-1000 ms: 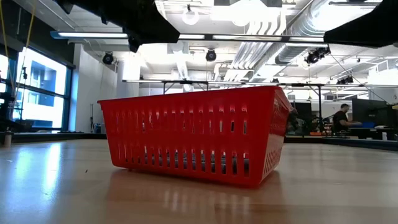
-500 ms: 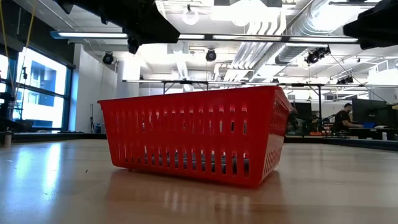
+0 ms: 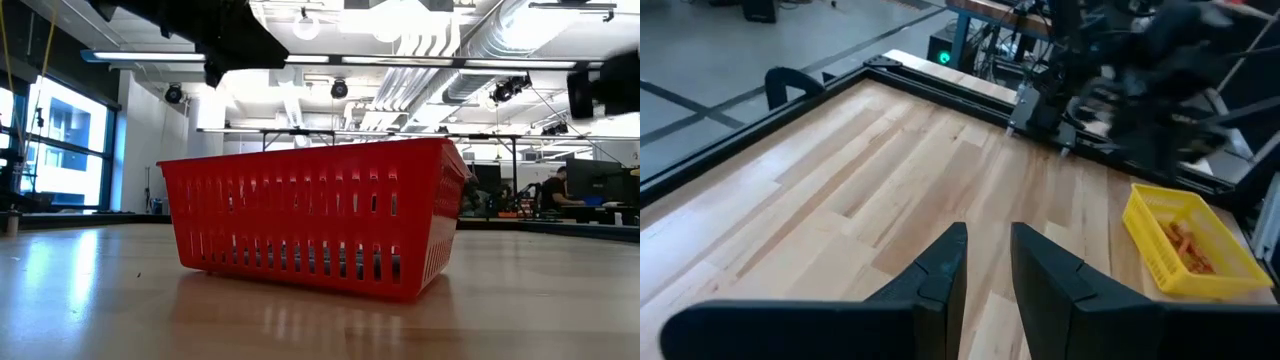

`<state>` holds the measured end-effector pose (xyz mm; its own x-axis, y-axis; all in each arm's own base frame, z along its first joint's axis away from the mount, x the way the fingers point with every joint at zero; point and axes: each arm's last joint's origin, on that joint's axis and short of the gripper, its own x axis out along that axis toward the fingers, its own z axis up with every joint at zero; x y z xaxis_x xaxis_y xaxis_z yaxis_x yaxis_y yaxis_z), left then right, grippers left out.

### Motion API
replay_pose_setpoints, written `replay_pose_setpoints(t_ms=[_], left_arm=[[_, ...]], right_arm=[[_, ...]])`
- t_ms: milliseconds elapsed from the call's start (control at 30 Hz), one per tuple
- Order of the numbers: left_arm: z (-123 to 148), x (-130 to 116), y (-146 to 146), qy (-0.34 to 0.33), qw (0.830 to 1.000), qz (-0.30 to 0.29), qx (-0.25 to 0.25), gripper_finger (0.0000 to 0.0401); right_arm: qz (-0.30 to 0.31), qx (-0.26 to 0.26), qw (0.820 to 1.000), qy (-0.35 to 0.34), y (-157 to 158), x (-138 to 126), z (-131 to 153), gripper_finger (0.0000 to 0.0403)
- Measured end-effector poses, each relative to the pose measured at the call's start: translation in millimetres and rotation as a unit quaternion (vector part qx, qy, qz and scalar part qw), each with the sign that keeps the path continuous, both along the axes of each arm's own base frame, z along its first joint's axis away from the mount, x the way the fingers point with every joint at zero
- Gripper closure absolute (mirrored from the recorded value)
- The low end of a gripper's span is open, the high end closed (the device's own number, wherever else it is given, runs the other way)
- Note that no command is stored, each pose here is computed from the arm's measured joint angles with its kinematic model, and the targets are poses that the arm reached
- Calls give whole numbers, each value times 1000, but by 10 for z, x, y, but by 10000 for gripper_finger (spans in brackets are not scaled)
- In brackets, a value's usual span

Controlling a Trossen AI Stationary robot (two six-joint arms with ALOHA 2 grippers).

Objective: Sort crayons
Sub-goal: Return to Home Position

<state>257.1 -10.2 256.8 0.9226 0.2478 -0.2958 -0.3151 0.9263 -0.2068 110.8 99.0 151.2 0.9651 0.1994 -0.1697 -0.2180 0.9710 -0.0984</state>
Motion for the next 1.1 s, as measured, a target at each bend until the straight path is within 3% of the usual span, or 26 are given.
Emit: replay_pose_setpoints(t_ms=[300, 700, 1100], left_arm=[[-1, -1, -34, 2, 1000, -10, 6, 332], [0, -1, -34, 1, 1000, -9, 5, 332], [0, -1, -34, 1, 1000, -9, 4, 332]], right_arm=[[-12, -145, 980, 133, -219, -153, -312, 295], [-24, -63, 995, 71, -303, -195, -113, 295], [-127, 2, 992, 11, -552, -136, 46, 295]])
